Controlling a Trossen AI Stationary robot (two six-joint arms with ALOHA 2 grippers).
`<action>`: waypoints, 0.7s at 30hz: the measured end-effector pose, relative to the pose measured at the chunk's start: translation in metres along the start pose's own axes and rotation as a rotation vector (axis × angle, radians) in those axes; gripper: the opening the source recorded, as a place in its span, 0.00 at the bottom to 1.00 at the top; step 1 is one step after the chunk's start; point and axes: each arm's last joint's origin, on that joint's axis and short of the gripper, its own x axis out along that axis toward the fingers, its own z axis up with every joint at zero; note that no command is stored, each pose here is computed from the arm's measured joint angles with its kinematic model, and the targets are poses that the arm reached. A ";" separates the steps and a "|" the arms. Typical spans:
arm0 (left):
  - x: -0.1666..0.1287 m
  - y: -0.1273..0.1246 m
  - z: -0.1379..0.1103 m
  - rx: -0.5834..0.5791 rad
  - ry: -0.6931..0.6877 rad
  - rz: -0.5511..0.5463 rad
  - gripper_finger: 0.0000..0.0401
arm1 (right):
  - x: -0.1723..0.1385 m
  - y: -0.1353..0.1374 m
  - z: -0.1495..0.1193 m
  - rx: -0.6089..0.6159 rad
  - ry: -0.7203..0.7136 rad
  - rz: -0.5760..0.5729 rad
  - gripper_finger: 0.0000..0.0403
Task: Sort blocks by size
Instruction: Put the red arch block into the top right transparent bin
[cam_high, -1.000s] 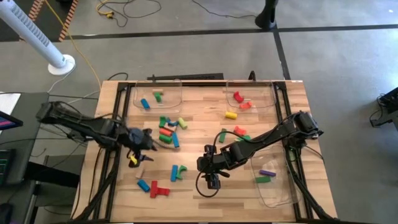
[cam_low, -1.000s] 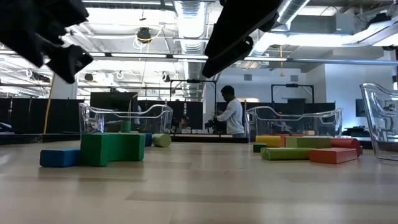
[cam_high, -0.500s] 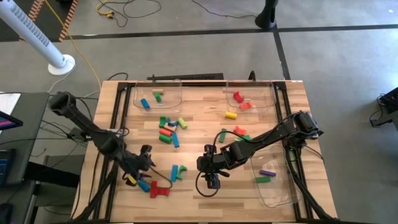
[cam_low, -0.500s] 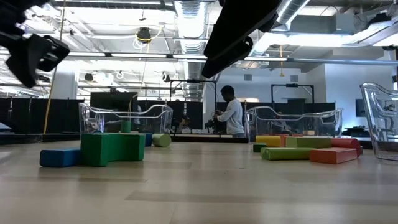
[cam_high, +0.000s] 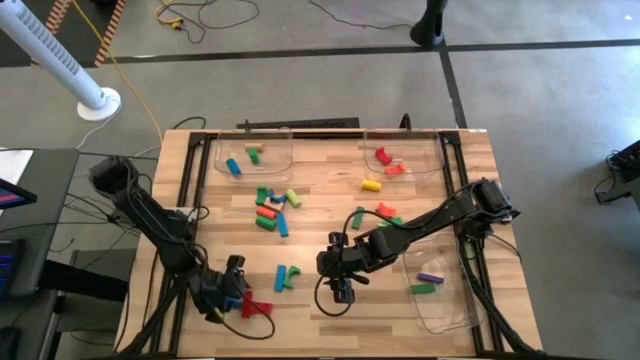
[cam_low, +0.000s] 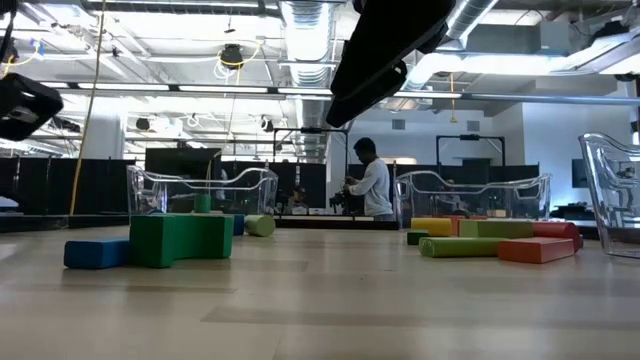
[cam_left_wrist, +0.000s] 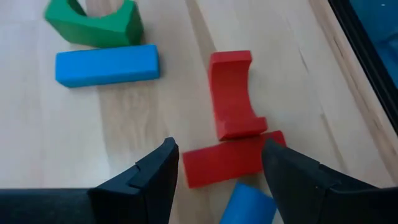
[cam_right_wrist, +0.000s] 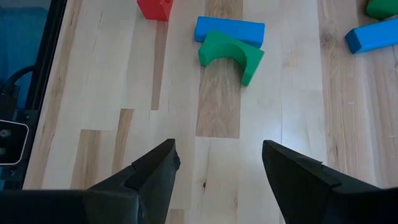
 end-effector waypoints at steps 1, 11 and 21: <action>0.002 -0.003 0.001 0.002 0.002 0.005 0.55 | 0.000 0.000 0.000 -0.006 0.001 0.000 0.66; 0.029 -0.032 0.013 0.015 0.033 0.050 0.55 | 0.000 0.000 -0.001 -0.043 0.011 -0.002 0.66; 0.034 -0.038 0.009 -0.041 0.035 0.097 0.55 | 0.000 0.000 0.000 -0.047 0.000 0.000 0.66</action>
